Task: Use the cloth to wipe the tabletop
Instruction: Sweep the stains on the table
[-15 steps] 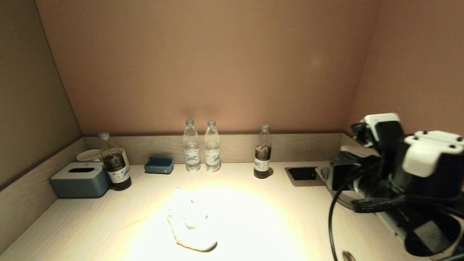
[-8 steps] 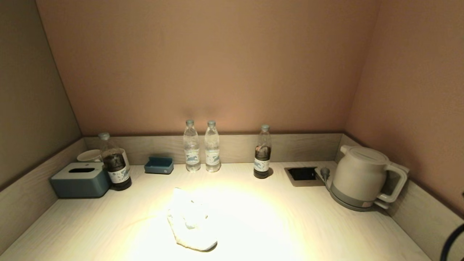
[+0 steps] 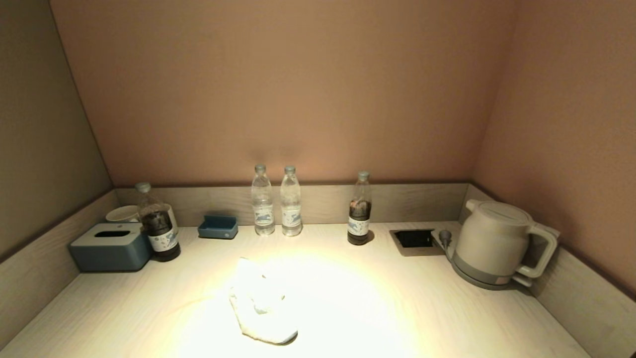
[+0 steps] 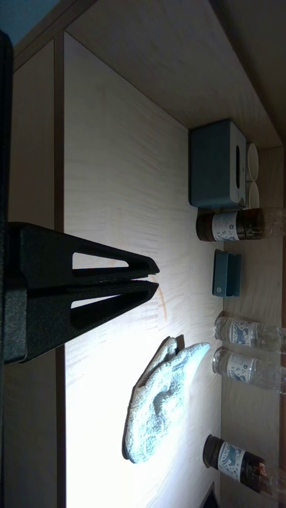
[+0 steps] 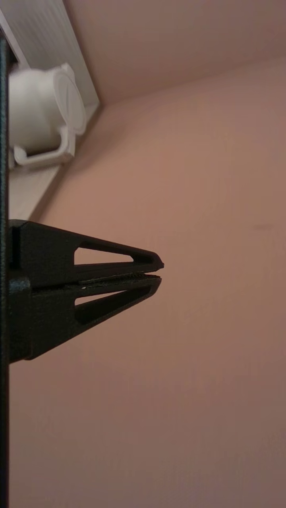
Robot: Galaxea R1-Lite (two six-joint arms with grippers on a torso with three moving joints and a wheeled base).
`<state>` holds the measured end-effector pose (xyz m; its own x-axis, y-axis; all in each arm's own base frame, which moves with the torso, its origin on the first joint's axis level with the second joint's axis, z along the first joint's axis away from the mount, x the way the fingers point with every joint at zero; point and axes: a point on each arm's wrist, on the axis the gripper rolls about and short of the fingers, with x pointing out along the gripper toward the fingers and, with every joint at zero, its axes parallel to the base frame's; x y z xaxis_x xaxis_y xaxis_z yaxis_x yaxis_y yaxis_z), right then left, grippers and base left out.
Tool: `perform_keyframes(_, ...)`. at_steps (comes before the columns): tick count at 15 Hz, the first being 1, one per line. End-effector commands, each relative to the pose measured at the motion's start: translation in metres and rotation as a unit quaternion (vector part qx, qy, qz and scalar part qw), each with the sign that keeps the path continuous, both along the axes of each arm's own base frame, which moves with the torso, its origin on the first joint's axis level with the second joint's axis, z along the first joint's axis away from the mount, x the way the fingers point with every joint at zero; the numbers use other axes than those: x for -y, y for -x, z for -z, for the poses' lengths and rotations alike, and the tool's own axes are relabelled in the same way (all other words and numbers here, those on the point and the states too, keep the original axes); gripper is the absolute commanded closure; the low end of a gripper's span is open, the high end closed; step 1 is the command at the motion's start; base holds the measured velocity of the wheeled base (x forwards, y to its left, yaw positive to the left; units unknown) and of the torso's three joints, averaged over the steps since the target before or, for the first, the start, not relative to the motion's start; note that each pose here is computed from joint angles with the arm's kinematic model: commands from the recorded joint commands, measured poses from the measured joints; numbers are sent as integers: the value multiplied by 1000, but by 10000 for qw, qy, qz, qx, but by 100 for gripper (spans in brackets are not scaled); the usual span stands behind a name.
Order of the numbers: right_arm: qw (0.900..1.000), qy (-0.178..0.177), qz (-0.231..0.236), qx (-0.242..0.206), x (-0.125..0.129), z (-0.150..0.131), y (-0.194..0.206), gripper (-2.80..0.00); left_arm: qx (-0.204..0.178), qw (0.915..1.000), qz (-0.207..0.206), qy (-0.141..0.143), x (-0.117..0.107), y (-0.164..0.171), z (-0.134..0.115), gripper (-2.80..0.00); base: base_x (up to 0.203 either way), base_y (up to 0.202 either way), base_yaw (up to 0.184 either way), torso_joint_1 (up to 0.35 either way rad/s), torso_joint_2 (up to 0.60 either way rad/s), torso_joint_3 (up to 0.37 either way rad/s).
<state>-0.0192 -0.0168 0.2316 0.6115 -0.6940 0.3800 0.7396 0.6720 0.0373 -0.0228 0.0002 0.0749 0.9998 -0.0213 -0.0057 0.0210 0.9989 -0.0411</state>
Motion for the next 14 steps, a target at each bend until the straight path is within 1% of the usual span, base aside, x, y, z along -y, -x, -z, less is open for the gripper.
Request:
perform_keyframes(1, 9990, 275, -243, 260, -1, 21, 27, 0, -2, 10000, 1, 2, 0, 0, 0, 0, 0, 0, 0, 0, 0, 0)
perform_keyframes(4, 9933, 554, -965, 301, -5, 50, 41, 0, -2, 10000, 1, 2, 0, 0, 0, 0, 0, 0, 0, 0, 0, 0)
perform_keyframes(5, 9881, 649, -1371, 269, -7, 61, 43, 0, -2, 10000, 1, 9, 0, 0, 0, 0, 0, 0, 0, 0, 0, 0)
perform_keyframes(6, 9814, 558, -1810, 324, -8, 69, 40, 0, -2, 10000, 1, 2, 0, 0, 0, 0, 0, 0, 0, 0, 0, 0)
perform_keyframes(7, 9753, 496, -2137, 275, -9, 76, 34, 0, -2, 10000, 1, 2, 0, 0, 0, 0, 0, 0, 0, 0, 0, 0)
perform_keyframes(8, 9723, 517, -2267, 235, -10, 79, 32, 0, -2, 10000, 1, 2, 0, 0, 0, 0, 0, 0, 0, 0, 0, 0)
perform_keyframes(9, 9645, 583, -2575, 44, -11, 89, 26, 0, -2, 10000, 1, 2, 0, 0, 0, 0, 0, 0, 0, 0, 0, 0)
perform_keyframes(11, 9474, 575, -3121, -414, -14, 116, 12, 0, -2, 10000, 1, 9, 0, 0, 0, 0, 0, 0, 0, 0, 0, 0)
perform_keyframes(12, 9408, 519, -3305, -542, -14, 122, 10, 0, -2, 10000, 1, 9, 0, 0, 0, 0, 0, 0, 0, 0, 0, 0)
perform_keyframes(14, 9337, 215, -3493, -759, -15, 128, 7, 0, -2, 10000, 1, 2, 0, 0, 0, 0, 0, 0, 0, 0, 0, 0)
